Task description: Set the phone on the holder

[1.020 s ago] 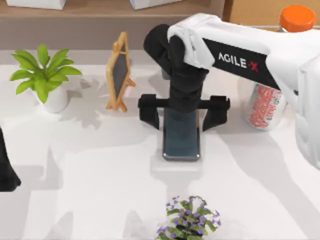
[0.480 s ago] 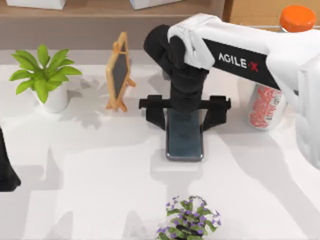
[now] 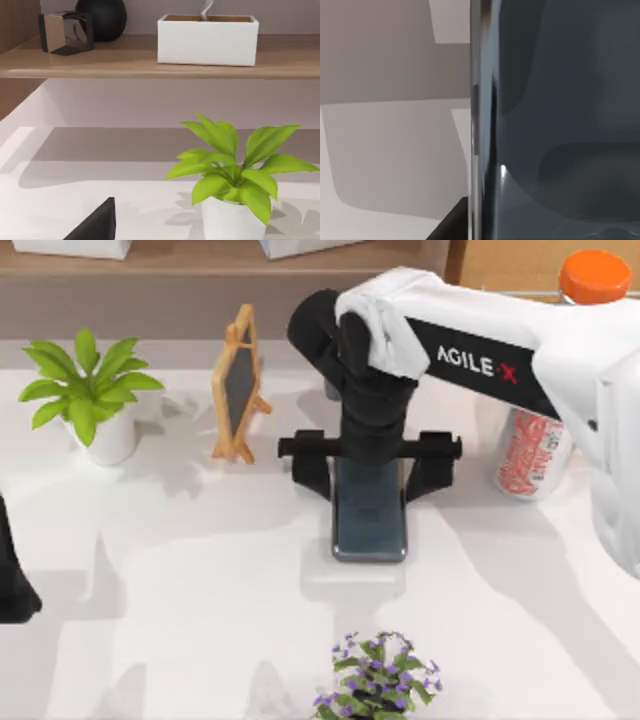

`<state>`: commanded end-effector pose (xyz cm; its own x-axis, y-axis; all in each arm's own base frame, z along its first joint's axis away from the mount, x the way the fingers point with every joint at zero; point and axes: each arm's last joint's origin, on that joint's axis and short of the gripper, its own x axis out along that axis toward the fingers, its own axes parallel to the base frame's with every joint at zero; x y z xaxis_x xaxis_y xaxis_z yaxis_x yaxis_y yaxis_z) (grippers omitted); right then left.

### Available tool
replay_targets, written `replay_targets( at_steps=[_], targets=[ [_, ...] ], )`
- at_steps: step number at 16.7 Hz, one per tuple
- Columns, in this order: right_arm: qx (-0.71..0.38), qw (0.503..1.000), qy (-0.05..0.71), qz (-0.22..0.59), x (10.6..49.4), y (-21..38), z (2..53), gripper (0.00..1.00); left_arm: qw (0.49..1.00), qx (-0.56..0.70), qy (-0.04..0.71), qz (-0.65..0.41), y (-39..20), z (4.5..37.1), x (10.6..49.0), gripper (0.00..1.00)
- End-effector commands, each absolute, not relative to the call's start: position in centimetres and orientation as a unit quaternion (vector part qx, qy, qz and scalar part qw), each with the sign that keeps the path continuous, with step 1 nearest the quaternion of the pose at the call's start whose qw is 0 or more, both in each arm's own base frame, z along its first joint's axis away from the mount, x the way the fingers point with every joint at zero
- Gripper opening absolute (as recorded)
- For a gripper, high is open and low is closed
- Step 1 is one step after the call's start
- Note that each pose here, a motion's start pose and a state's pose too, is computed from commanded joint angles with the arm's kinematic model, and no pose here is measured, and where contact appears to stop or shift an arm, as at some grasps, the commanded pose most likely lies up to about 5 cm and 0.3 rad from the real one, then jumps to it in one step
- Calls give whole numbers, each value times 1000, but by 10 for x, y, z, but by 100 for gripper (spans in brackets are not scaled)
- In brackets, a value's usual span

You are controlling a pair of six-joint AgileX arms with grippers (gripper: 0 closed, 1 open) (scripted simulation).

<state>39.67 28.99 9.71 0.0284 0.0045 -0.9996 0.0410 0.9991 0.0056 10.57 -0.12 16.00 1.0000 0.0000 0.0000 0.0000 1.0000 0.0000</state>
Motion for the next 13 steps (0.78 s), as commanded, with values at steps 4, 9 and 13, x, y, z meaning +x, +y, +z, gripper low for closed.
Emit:
replay_targets(
  at_steps=[4, 9, 13],
  targets=[
    [14, 726, 688, -13, 396, 287, 115, 0, 1000, 0, 0, 0, -1, 160, 106, 100],
    [13, 724, 689, -14, 396, 287, 131, 0, 1000, 0, 0, 0, -1, 160, 106, 100],
    [14, 724, 689, -14, 396, 287, 132, 0, 1000, 0, 0, 0, -1, 160, 106, 100]
  ],
)
